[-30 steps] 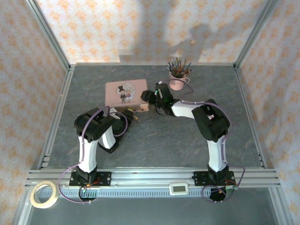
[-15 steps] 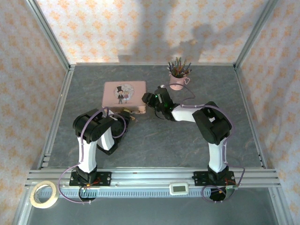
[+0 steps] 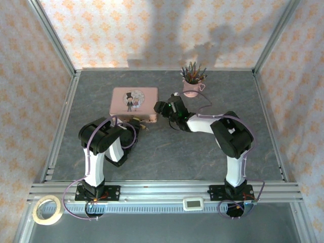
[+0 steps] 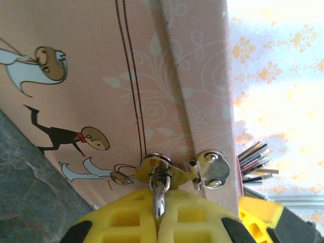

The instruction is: Unlock the padlock with the key

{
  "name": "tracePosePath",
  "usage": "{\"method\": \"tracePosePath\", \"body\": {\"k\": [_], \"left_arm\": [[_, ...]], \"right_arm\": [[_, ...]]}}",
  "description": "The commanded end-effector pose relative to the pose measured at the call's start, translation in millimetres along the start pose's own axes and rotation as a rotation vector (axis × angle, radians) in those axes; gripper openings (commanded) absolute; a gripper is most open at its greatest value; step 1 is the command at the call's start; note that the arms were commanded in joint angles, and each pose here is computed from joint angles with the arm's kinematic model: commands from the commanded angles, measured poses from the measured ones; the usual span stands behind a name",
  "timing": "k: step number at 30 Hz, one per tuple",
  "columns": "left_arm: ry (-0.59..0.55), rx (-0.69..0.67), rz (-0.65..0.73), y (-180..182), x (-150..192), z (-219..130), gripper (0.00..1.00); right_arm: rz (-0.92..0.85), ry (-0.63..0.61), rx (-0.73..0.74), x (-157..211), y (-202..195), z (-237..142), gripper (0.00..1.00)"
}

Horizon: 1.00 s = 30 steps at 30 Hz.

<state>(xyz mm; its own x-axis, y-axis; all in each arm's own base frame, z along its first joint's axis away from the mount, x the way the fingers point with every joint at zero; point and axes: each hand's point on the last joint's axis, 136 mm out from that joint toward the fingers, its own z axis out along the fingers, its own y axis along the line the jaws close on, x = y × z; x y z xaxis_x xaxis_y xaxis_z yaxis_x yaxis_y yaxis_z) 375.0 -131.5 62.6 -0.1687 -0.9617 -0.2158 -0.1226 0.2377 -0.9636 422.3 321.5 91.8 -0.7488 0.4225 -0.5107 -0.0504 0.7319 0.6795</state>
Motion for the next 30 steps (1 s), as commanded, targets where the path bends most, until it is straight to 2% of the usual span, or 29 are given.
{"method": "tracePosePath", "body": {"k": [1, 7, 10, 14, 18, 21, 25, 30], "left_arm": [[0.006, 0.165, -0.022, -38, -2, -4, 0.00], [0.028, 0.127, -0.030, -21, 3, -13, 0.00], [0.027, 0.124, -0.028, -20, 3, -14, 0.00], [0.009, 0.126, -0.023, -22, -1, -15, 0.00], [-0.013, 0.117, -0.029, -20, -5, -16, 0.00], [-0.049, 0.099, -0.048, -15, -13, -19, 0.00], [-0.103, 0.084, -0.083, -11, -23, -22, 0.00], [-0.152, 0.103, -0.125, -18, -31, -19, 0.00]], "right_arm": [[-0.132, -0.015, -0.011, -27, 21, -13, 0.77], [-0.217, 0.039, -0.113, -31, 47, 13, 0.86], [-0.239, 0.083, -0.101, -27, 46, 37, 0.89], [-0.224, 0.113, -0.056, -21, 35, 60, 0.88], [-0.178, 0.114, 0.021, -16, 14, 70, 0.81], [-0.121, 0.104, 0.108, -15, -9, 69, 0.72], [0.010, 0.058, 0.125, -17, -37, 52, 0.51], [0.058, 0.001, 0.164, -17, -55, 24, 0.41]]}}
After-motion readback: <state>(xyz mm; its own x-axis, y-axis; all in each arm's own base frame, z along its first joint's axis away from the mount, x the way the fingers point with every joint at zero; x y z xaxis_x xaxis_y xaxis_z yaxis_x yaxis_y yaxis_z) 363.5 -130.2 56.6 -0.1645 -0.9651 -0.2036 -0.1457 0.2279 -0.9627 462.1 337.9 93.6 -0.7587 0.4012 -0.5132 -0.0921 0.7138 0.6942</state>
